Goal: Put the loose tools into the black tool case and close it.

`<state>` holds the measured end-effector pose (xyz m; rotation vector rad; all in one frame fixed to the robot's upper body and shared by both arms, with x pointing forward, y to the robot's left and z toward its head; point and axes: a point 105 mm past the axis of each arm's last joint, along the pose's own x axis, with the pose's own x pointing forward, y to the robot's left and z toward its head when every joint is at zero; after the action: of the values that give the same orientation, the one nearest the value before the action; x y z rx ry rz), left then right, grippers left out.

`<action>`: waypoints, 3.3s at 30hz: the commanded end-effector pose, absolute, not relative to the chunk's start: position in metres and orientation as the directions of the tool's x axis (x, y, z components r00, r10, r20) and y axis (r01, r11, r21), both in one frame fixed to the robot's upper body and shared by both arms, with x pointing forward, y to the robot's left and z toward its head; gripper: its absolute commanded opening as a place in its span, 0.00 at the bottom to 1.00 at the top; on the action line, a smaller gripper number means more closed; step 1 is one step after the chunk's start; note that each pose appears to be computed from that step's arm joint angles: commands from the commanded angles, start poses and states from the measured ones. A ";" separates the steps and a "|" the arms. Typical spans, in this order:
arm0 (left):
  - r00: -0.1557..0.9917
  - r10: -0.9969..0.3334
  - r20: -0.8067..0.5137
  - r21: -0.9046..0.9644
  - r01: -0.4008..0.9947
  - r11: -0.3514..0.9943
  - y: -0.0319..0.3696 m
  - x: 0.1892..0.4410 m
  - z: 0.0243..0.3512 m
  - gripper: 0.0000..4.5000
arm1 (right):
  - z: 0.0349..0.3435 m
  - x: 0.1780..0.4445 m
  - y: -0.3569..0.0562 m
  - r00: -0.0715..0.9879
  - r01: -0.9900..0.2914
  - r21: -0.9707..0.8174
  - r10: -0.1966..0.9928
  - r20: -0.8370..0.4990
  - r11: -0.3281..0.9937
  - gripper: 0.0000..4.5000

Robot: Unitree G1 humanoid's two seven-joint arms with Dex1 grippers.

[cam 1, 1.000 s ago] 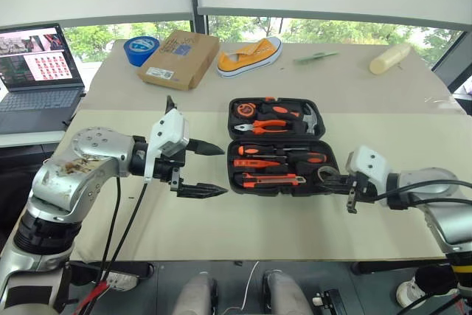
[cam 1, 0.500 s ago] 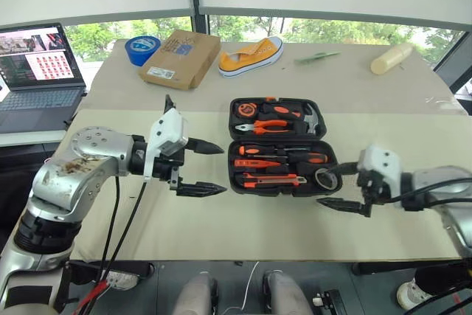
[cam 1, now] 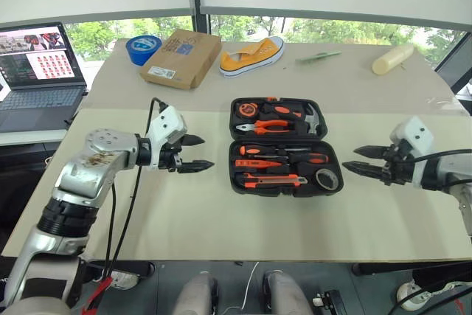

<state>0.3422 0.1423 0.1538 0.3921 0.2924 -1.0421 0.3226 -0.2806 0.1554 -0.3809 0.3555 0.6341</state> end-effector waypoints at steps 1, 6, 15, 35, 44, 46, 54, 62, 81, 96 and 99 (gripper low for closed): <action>0.503 -0.762 -0.407 0.225 0.864 0.451 0.130 0.356 0.149 0.43 | 0.161 0.339 -0.292 0.810 -0.563 -0.298 0.442 -0.385 0.771 0.22; 0.487 -0.783 -0.387 0.211 0.874 0.439 0.104 0.369 0.141 0.03 | 0.142 0.354 -0.269 0.771 -0.622 -0.325 0.484 -0.415 0.712 0.00; 0.405 -0.832 -0.379 0.169 0.914 0.368 0.076 0.357 0.141 0.01 | 0.139 0.360 -0.231 0.731 -0.680 -0.326 0.566 -0.382 0.657 0.00; 0.189 -0.879 -0.438 0.049 0.981 0.186 0.091 0.280 0.108 0.01 | 0.124 0.287 -0.239 0.674 -0.725 -0.244 0.589 -0.447 0.644 0.00; 0.345 -0.800 -0.490 0.041 0.927 0.374 0.133 0.301 0.099 0.12 | 0.136 0.291 -0.280 0.776 -0.593 -0.277 0.445 -0.447 0.756 0.00; 0.420 -0.755 -0.503 0.058 0.889 0.455 0.155 0.315 0.105 0.23 | 0.152 0.298 -0.284 0.804 -0.556 -0.259 0.433 -0.407 0.790 0.17; 0.586 -0.736 -0.338 -0.233 0.706 0.669 0.150 0.374 0.162 0.89 | 0.192 0.334 -0.267 0.851 -0.484 -0.095 0.443 -0.284 0.870 0.79; 0.656 -0.629 -0.416 -0.345 0.526 0.777 0.108 0.411 0.144 1.00 | 0.180 0.391 -0.243 0.876 -0.361 0.038 0.353 -0.328 0.932 1.00; 0.631 -0.642 -0.436 -0.387 0.513 0.766 0.091 0.399 0.131 0.00 | 0.147 0.405 -0.222 0.845 -0.383 0.050 0.372 -0.385 0.922 0.07; 0.711 -0.667 -0.222 -0.137 0.655 0.743 0.066 0.422 0.191 0.00 | 0.195 0.427 -0.207 0.893 -0.403 -0.008 0.391 -0.221 0.915 0.01; 0.724 -0.681 -0.111 -0.050 0.680 0.732 0.059 0.429 0.218 0.00 | 0.215 0.435 -0.204 0.916 -0.385 -0.042 0.376 -0.139 0.922 0.01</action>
<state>0.4273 0.0845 0.1658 -0.0628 0.3383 -0.6531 0.4257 -0.2198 0.1672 -0.0392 0.3198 0.3553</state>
